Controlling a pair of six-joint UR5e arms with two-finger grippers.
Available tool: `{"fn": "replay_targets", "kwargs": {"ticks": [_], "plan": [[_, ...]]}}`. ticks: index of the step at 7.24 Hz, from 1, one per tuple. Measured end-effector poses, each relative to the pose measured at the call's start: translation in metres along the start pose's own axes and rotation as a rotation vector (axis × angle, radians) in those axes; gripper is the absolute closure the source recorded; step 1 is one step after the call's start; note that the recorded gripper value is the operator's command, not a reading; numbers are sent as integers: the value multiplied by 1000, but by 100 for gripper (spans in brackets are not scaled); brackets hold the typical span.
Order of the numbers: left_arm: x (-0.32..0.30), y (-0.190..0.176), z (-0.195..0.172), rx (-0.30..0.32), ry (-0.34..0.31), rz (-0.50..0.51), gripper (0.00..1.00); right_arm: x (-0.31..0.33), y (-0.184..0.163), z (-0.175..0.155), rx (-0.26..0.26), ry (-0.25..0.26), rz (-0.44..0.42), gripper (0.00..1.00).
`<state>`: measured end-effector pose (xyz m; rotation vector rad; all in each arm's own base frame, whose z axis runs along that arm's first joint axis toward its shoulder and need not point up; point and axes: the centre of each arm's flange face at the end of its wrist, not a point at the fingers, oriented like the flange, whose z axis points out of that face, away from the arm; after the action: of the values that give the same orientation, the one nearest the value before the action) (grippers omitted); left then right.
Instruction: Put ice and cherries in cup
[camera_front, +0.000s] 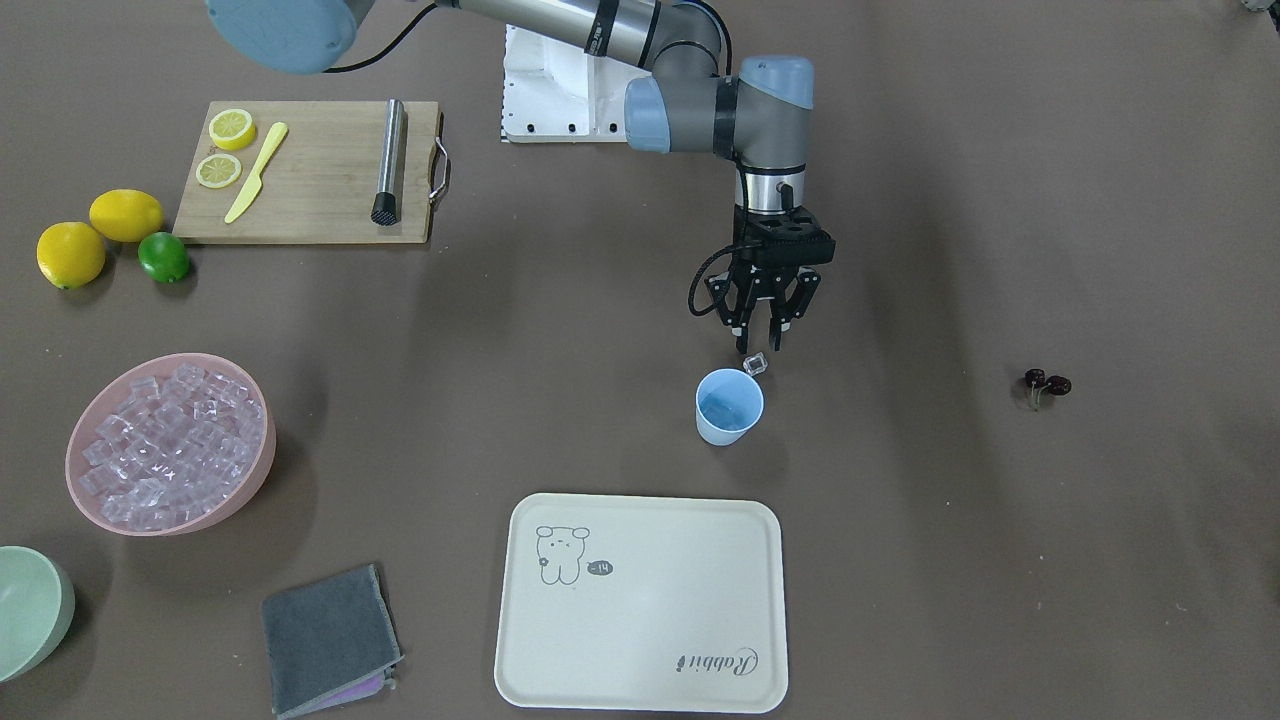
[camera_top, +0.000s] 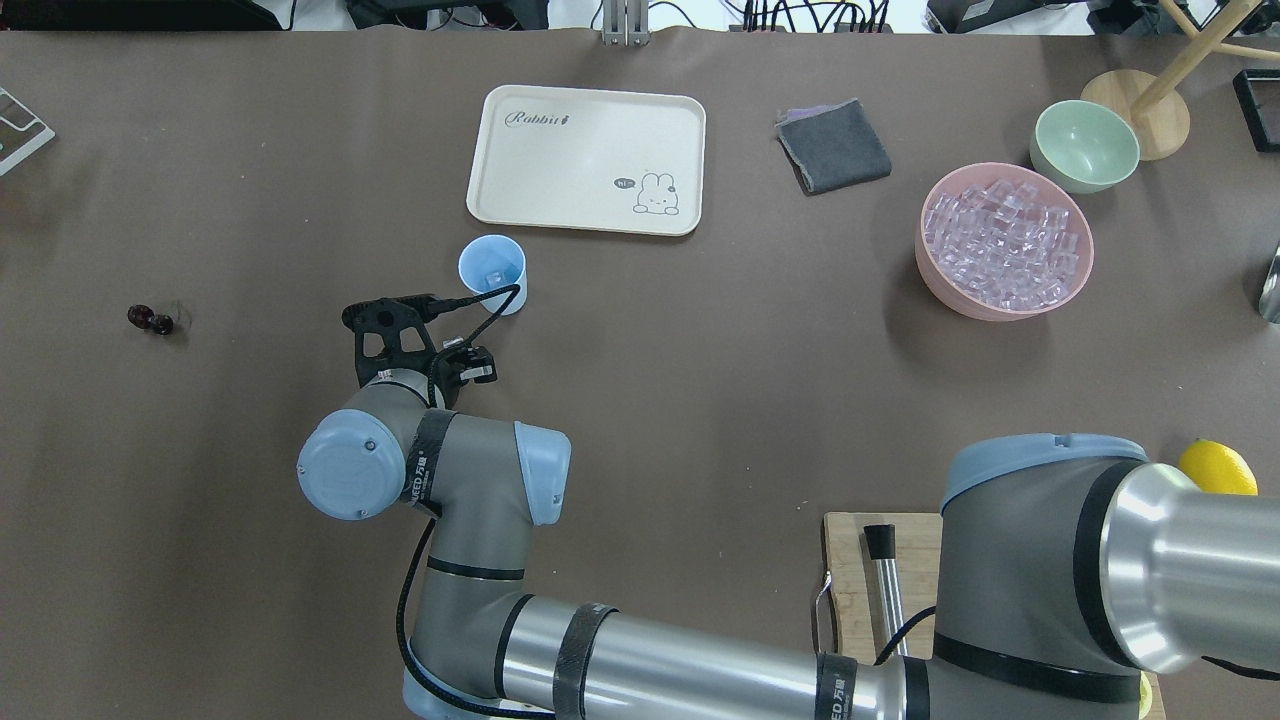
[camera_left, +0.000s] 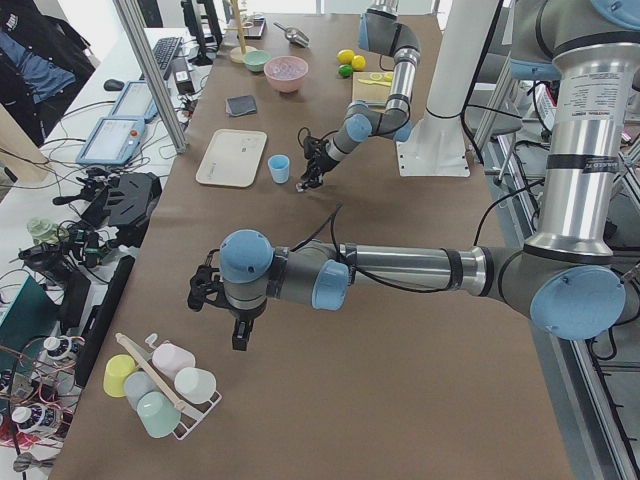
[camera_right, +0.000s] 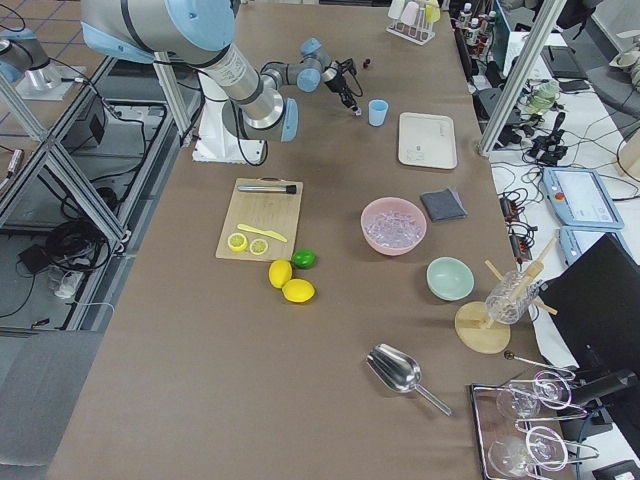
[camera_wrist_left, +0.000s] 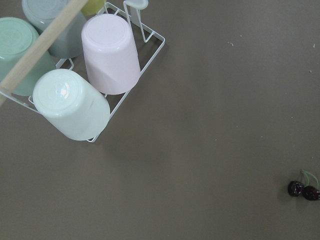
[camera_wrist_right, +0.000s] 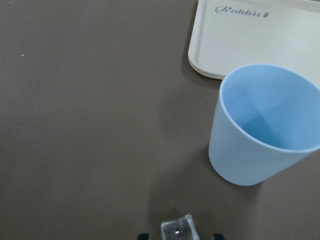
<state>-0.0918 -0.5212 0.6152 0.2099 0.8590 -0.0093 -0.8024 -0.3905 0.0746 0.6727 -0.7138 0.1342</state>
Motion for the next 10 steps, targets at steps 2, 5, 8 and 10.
{"fn": "replay_targets", "kwargs": {"ticks": [2,5,8,10], "plan": [[0,1,0,-1,1,-1,2,2,1,4,9,6,-9,33],[1,0,-1,1,2,0,2,3,4,12,25,13,-3,37],[2,0,-1,3,2,2,2,4,11,18,23,-1,3,56],[1,0,-1,2,2,1,2,2,12,18,20,-14,7,79]]}}
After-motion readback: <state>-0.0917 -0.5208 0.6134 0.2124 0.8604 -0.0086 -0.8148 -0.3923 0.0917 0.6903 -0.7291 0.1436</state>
